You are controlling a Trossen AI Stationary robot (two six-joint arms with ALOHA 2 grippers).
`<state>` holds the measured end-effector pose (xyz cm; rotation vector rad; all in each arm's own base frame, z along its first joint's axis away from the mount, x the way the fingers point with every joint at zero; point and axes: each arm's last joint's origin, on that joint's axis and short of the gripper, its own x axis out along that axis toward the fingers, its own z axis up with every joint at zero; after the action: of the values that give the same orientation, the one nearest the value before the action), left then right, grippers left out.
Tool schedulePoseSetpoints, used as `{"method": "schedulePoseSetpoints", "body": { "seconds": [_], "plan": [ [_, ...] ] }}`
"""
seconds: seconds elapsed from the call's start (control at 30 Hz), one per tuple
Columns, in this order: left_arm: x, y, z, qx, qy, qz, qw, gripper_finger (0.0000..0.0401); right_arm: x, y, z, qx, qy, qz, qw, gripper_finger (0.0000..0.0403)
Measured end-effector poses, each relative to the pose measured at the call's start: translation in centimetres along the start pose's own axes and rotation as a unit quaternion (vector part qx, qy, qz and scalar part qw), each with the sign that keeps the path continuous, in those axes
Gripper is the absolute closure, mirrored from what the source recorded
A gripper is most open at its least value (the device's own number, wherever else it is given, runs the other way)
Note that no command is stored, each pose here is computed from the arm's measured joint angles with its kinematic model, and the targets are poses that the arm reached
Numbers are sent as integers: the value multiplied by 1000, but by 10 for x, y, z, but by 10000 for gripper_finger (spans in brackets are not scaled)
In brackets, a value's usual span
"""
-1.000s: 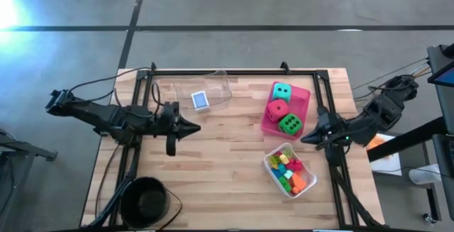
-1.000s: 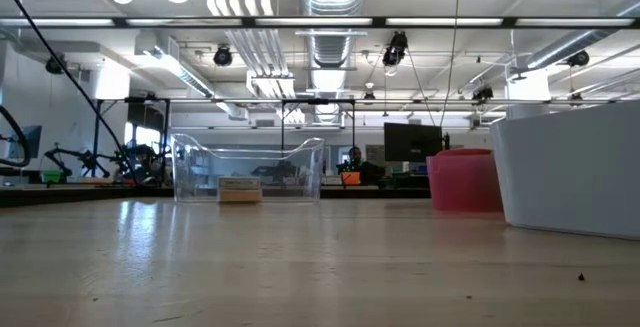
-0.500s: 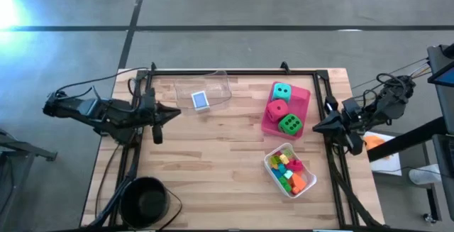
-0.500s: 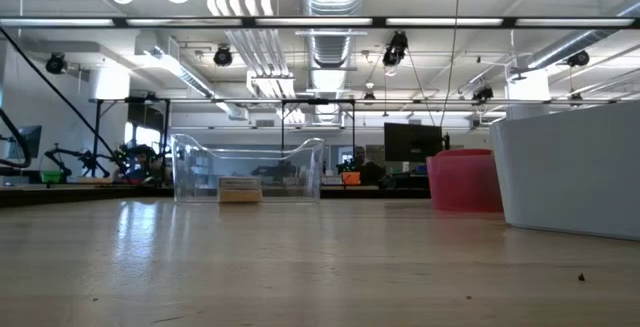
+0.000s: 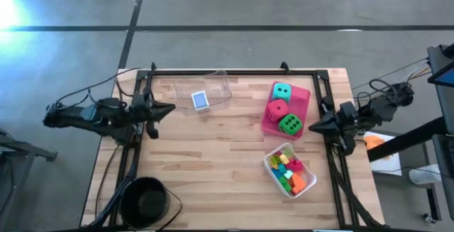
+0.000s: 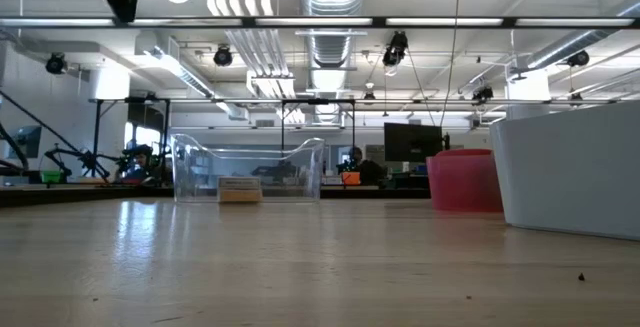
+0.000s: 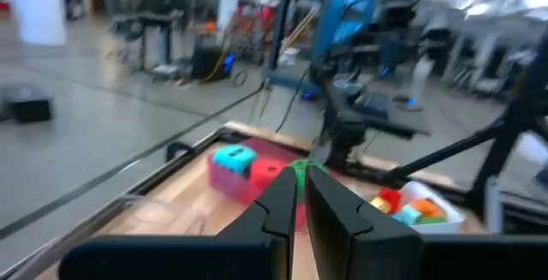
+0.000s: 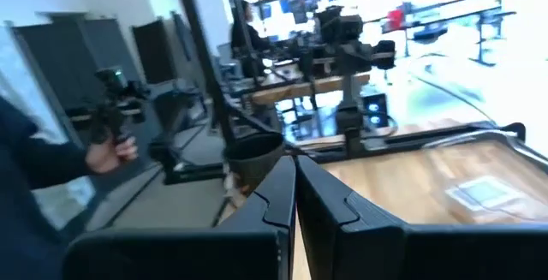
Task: Pick & Place Toys
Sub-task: Return to Home Position
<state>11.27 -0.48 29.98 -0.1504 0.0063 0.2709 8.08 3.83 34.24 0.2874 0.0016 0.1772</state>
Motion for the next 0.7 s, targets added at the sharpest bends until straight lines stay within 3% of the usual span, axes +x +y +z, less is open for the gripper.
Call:
{"method": "schedulePoseSetpoints", "body": {
  "seconds": [0.27,0.43,0.7],
  "plan": [
    [-5,24,-38,-38,-12,-7,999,369,10,-13,-14,-6,21,17,1000,394],
    [-6,31,-49,-44,-12,2,999,368,11,-21,-18,-15,6,32,999,394],
    [-5,35,-73,-51,32,14,998,368,5,-34,-41,12,21,4,1000,394]
  ]
}}
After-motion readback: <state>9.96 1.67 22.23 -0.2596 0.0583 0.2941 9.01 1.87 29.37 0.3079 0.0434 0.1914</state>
